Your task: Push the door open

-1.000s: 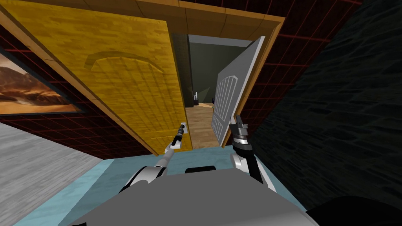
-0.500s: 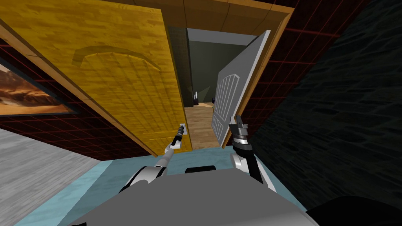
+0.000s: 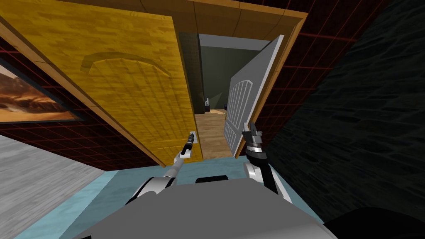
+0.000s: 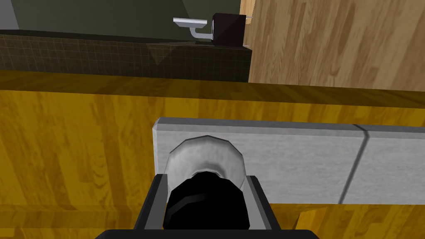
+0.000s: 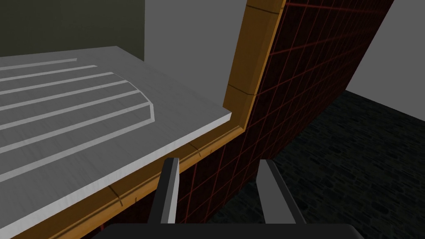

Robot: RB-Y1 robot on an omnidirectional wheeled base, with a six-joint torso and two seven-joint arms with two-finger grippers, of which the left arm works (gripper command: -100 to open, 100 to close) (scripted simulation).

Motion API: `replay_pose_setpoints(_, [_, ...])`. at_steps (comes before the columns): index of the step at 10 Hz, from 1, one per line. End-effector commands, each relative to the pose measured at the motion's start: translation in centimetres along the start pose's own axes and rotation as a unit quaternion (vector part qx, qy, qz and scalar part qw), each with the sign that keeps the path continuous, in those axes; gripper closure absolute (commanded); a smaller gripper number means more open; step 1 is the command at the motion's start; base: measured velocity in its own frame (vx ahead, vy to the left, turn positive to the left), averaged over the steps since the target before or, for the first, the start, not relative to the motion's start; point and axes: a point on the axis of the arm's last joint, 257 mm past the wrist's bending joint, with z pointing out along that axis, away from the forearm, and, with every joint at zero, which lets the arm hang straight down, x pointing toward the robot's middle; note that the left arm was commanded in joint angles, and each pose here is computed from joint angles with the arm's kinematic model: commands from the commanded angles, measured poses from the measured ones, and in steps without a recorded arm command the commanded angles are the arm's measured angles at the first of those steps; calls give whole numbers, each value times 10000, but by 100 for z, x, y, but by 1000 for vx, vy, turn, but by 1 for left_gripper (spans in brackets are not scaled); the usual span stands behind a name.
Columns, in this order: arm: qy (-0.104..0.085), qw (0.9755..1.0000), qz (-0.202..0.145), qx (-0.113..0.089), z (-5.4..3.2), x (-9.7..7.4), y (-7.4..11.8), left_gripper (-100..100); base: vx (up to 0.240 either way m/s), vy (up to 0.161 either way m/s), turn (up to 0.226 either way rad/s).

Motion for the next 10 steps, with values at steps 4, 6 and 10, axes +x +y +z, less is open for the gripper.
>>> replay_pose_setpoints(4, [-191, 9998, 15, 70, 25, -238, -75, 100, 173, -66, 34])
replay_pose_setpoints(6, [-359, 9993, 16, 66, 8, -424, -72, 100, 197, -71, 43])
replay_pose_setpoints(10, [-622, 9980, 17, 61, -26, -713, -69, 100, 204, -78, 58])
